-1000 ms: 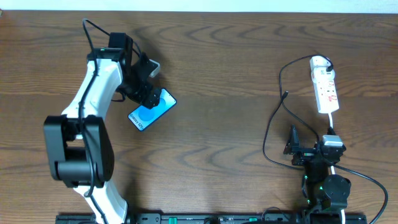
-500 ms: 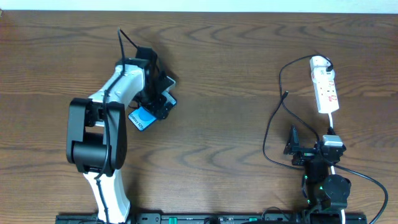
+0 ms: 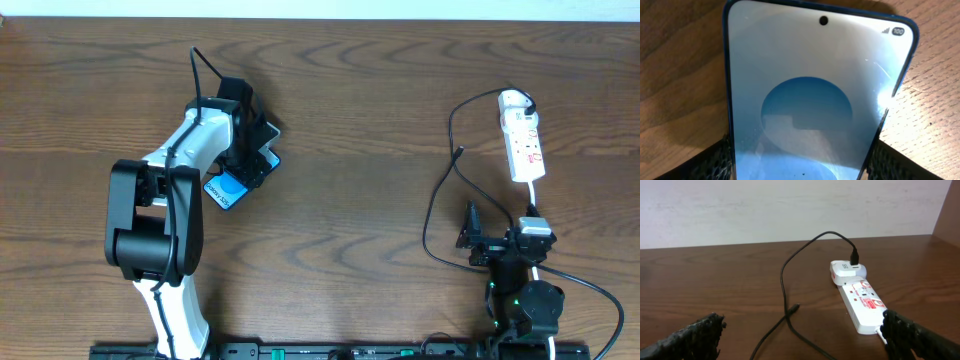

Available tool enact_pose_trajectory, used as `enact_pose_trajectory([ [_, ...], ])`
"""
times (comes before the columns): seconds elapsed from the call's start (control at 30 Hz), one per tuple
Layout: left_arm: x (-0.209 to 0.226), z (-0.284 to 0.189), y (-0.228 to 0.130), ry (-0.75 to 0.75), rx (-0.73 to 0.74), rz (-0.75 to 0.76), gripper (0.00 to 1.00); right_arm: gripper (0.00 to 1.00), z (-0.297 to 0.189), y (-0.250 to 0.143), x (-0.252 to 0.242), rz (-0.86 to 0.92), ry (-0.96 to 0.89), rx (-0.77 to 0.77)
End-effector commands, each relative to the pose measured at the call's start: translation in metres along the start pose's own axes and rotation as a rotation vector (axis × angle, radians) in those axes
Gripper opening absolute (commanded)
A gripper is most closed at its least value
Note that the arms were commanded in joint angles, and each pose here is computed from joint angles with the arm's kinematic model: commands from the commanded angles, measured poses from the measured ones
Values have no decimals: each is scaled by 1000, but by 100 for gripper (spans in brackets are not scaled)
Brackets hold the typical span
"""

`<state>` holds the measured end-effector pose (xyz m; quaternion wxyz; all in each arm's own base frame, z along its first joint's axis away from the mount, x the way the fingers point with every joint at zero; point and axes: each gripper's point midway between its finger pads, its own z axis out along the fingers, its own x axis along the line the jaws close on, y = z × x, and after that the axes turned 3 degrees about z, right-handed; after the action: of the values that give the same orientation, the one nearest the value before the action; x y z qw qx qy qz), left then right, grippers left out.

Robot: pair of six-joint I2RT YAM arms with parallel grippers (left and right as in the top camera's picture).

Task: Plug charger to phone and switch on socket
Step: 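Reach the left gripper to the blue phone and grasp it, then lift the phone with the left gripper and raise it upright toward center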

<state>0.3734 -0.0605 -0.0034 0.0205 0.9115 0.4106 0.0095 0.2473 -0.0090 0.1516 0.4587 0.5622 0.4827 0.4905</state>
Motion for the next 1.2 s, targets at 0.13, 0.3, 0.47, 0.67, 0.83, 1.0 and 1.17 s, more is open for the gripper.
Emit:
enact_pose_trajectory([
  [0.13, -11, 17, -13, -51, 42, -158, 68, 99, 0, 0, -2, -8, -10, -1],
  [0.3, -15, 17, -3, -87, 6, -391, 64, 99, 0, 0, -2, -8, -10, -1],
  [0.47, -35, 14, 8, -212, -36, -393, 54, 99, 0, 0, -2, -8, -10, -1],
  [0.67, -37, 13, 9, -226, -42, -394, 47, 99, 0, 0, -2, -8, -10, -1],
  [0.83, -39, 10, 12, -245, -33, -587, 43, 99, 0, 0, -2, -7, -10, -1],
  [1.0, -72, -22, 47, -537, -112, -754, 42, 99, 0, 0, -2, -7, -10, -1],
  [1.17, -94, -44, 66, -779, -47, -1034, 42, 99, 0, 0, -2, -7, -10, -1],
])
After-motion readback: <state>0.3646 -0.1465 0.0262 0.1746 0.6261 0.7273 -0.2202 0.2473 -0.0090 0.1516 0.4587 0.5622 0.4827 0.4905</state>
